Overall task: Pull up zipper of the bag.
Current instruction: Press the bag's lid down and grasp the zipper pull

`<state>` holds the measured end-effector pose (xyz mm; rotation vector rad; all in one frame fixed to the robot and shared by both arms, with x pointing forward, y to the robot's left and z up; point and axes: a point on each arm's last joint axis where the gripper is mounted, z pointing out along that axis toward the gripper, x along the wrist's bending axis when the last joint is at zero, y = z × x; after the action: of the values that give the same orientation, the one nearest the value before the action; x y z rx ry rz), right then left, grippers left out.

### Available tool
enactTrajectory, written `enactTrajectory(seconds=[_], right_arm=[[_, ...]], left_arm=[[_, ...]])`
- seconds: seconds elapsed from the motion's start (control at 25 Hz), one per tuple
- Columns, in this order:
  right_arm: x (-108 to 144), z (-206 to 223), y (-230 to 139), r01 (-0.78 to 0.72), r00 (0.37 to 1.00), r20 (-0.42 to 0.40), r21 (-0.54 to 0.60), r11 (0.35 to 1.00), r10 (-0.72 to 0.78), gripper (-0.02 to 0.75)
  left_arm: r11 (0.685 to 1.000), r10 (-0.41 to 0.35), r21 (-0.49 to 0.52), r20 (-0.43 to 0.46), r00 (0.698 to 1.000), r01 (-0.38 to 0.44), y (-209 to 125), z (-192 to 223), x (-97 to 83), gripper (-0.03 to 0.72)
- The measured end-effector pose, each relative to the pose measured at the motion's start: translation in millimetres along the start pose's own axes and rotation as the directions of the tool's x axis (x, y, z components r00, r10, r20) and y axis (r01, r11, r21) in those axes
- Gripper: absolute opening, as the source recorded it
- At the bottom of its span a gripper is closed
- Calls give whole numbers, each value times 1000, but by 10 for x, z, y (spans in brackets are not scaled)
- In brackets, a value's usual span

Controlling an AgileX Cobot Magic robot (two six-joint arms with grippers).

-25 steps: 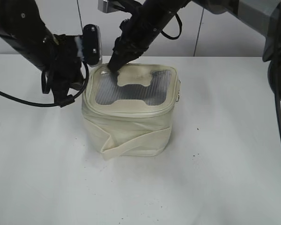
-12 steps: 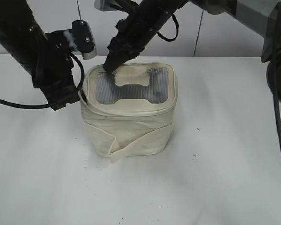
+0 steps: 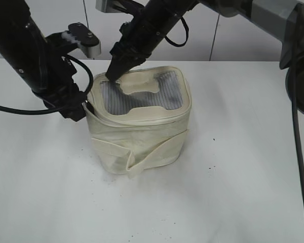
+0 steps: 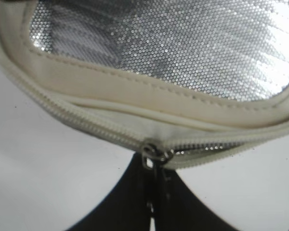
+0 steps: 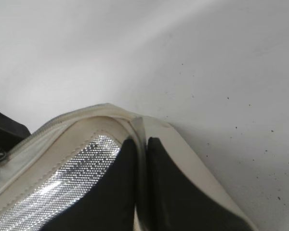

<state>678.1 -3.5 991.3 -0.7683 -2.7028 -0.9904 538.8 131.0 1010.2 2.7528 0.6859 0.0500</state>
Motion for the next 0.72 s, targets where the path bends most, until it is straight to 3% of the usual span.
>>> enactTrajectory(seconds=[0.16,0.36,0.48,0.72], right_arm=[[-1,0,-1,-13,1000,1,1,1000,13,13],[-4,-41,37,-13,999,36,-1,1000,13,13],[19,-86,91,-5,998,56,-15,1000,5,13],[49,-151,148,-27,998,58,-44,999,30,13]], left_arm=[[996,-89,6,6,996,89,4,2,-20,2],[963,-270,13,12,963,269,7,-2,-42,1],[956,-295,-2,-6,956,295,4,-66,-46,1],[962,-269,-69,-64,961,264,-5,-323,-82,3]])
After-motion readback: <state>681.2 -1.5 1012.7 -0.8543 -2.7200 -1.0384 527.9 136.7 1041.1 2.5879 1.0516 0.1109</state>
